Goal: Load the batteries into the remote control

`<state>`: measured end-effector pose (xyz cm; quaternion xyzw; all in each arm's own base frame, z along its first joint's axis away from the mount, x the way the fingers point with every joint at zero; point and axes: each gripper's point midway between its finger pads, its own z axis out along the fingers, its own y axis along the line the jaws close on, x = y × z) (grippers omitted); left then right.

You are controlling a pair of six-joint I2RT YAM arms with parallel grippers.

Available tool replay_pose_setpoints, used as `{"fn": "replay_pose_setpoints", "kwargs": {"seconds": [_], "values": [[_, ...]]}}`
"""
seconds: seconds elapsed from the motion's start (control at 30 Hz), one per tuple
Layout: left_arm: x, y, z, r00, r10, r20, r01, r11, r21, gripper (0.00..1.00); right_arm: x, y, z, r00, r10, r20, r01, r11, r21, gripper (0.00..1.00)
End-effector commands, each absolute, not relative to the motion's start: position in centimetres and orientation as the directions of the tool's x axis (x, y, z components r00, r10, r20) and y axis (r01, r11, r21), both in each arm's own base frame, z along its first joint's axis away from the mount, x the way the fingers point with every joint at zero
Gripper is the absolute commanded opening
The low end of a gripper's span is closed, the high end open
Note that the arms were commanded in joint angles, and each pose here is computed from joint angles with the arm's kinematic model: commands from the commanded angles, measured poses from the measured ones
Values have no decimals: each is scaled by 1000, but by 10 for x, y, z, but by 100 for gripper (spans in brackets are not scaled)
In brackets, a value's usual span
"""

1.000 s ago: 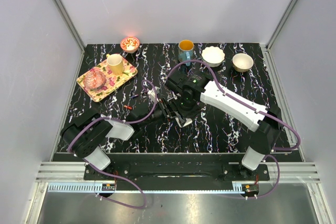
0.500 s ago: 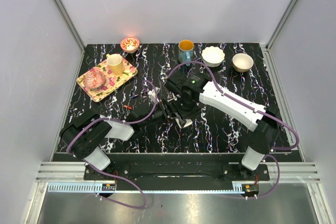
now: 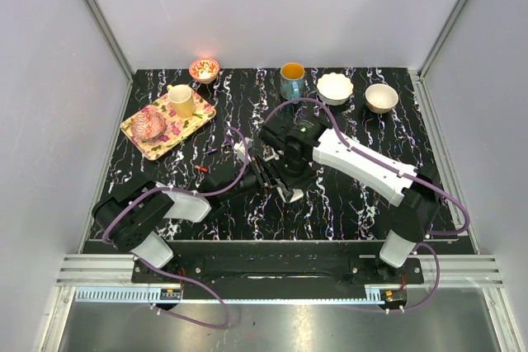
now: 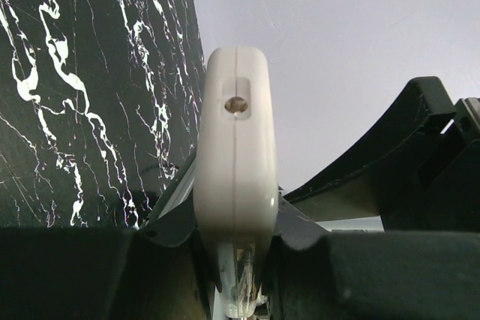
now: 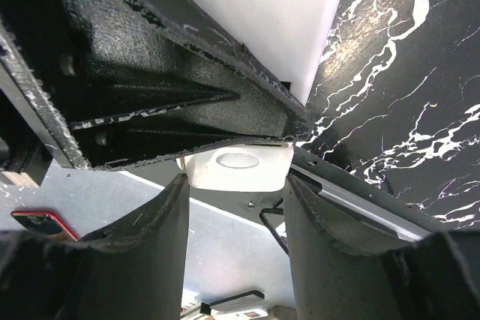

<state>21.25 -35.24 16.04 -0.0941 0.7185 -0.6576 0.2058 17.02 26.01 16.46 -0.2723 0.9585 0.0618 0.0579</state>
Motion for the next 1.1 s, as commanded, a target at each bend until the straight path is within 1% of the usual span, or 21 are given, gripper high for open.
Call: {"fn": "replay_pose_setpoints", "kwargs": {"seconds": [0.0, 0.43, 0.9, 1.07], "values": [[203, -365, 226, -887, -397, -235, 273, -39, -961, 0, 180, 283, 167, -842, -489, -226, -524, 841, 134, 0], [194, -371, 220, -898, -366, -245, 276, -32, -961, 0, 182, 281, 173, -835, -495, -238, -531, 839, 119, 0], [181, -378, 222, -914, -296, -277, 307, -59, -950, 0, 184, 278, 183, -827, -504, -248, -540, 835, 106, 0], [175, -380, 217, -926, -264, -270, 298, -72, -952, 0, 186, 279, 187, -825, -505, -255, -543, 833, 105, 0]]}}
